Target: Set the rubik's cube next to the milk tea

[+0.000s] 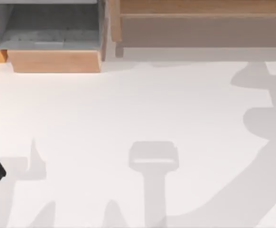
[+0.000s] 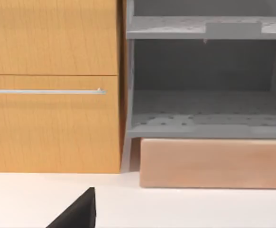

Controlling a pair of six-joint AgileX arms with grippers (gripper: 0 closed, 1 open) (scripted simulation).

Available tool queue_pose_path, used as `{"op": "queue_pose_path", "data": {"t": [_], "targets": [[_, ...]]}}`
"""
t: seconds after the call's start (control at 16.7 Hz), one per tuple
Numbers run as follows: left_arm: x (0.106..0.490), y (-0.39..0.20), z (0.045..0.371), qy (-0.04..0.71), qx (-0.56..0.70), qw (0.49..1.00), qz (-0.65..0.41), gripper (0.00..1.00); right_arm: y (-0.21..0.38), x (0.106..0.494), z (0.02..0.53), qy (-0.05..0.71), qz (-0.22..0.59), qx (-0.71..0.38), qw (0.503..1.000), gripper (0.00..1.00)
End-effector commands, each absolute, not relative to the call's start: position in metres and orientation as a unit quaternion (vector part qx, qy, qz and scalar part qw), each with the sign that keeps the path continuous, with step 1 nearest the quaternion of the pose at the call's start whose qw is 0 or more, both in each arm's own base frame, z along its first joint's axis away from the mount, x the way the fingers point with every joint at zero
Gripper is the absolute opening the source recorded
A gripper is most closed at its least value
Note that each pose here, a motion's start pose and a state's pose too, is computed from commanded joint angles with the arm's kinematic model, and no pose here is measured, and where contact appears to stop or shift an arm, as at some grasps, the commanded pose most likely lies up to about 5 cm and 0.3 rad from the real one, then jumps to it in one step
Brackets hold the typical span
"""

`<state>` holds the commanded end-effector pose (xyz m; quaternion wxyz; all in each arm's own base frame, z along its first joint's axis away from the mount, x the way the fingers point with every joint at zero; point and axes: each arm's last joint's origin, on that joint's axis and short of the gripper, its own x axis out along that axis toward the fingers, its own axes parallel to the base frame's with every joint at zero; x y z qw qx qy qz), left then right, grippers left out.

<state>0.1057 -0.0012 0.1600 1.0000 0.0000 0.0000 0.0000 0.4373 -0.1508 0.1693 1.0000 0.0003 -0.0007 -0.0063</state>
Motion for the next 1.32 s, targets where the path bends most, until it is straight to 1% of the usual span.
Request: {"op": "queue_pose_path", "data": {"t": [0.3,0.54,0.72,0.84,1.02,1.2,1.32], "targets": [[0.106,-0.001,0.16,0.0,0.0,1.0,0.0,1.0,-0.15,0.438,0.172,-0.001,-0.006,-0.003,1.0,0.0],[0.106,-0.001,0.16,0.0,0.0,1.0,0.0,1.0,-0.137,0.449,0.219,-0.012,-0.01,-0.06,0.998,0.0],[0.106,-0.001,0.16,0.0,0.0,1.0,0.0,1.0,-0.129,0.454,0.259,0.014,-0.02,-0.12,0.992,0.0],[0.106,-0.001,0.16,0.0,0.0,1.0,0.0,1.0,-0.127,0.454,0.282,0.054,-0.024,-0.154,0.986,0.0],[0.106,-0.001,0.16,0.0,0.0,1.0,0.0,1.0,-0.123,0.448,0.308,0.147,-0.017,-0.181,0.972,0.0],[0.106,-0.001,0.16,0.0,0.0,1.0,0.0,1.0,-0.116,0.434,0.326,0.255,0.001,-0.171,0.952,0.0],[0.106,-0.001,0.16,0.0,0.0,1.0,0.0,1.0,-0.109,0.425,0.329,0.329,0.014,-0.149,0.932,0.0]]}}
